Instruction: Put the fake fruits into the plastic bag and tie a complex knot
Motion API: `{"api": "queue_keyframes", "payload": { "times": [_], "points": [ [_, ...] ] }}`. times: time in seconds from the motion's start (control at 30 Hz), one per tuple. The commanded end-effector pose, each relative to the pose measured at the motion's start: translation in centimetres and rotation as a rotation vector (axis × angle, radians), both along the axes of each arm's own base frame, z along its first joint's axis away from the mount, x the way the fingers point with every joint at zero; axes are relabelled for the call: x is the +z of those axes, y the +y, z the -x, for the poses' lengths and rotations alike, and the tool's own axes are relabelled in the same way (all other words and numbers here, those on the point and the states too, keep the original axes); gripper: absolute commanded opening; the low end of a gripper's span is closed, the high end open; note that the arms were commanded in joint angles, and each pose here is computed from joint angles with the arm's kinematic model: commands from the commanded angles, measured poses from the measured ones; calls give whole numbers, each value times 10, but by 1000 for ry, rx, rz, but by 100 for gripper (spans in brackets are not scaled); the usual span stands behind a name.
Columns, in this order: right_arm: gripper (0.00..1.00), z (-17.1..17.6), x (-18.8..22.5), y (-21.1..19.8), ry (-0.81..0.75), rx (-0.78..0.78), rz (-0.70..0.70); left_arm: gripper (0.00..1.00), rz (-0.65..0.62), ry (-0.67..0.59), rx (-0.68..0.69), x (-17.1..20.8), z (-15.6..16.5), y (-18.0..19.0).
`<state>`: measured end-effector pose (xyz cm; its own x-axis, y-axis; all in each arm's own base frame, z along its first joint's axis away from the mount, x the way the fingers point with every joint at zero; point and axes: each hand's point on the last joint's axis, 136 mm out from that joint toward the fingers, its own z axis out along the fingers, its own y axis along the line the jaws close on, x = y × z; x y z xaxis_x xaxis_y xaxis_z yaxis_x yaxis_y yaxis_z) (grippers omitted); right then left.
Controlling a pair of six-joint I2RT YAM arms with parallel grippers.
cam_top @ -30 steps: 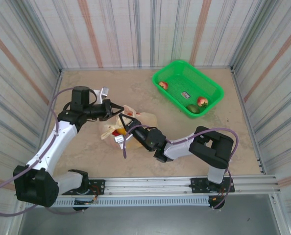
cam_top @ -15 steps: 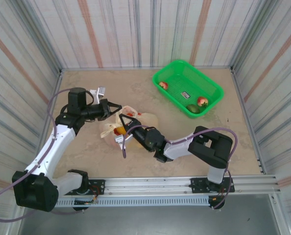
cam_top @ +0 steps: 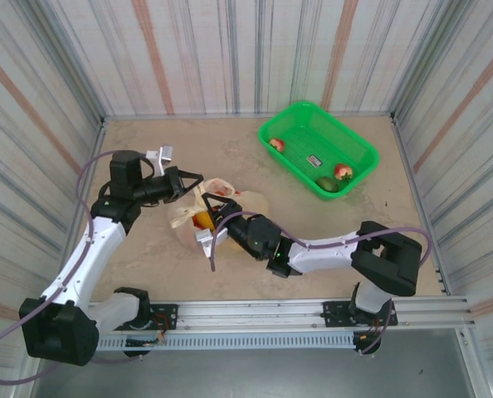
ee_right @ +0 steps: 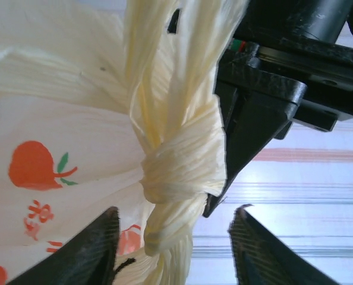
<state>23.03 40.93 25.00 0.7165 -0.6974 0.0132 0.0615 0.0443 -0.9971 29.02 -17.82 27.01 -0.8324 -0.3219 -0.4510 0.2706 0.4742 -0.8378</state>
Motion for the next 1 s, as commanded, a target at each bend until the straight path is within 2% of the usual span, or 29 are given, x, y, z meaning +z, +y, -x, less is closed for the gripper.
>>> {"api": "queue_keyframes", "payload": {
  "times": [0.0,0.07,0.3,0.5,0.67,0.83,0.97],
  "points": [
    [58,13,-16,-4,156,34,24,0,1,-36,19,2,0,3],
    [64,24,-19,-10,257,75,26,0,-3,-44,26,2,0,4],
    [60,83,5,-38,768,250,-10,0,-14,-58,48,-1,-1,4],
    [64,102,4,-18,1005,265,-5,0,-31,-78,60,-2,-4,0],
    [65,101,-6,18,993,259,10,0,-28,-51,72,-13,-9,-1],
    [66,81,-1,42,858,205,-13,0,-28,-40,74,-19,-11,-1],
    [63,88,15,46,775,249,-6,0,-37,-25,72,-30,-14,-1]
  ]
}}
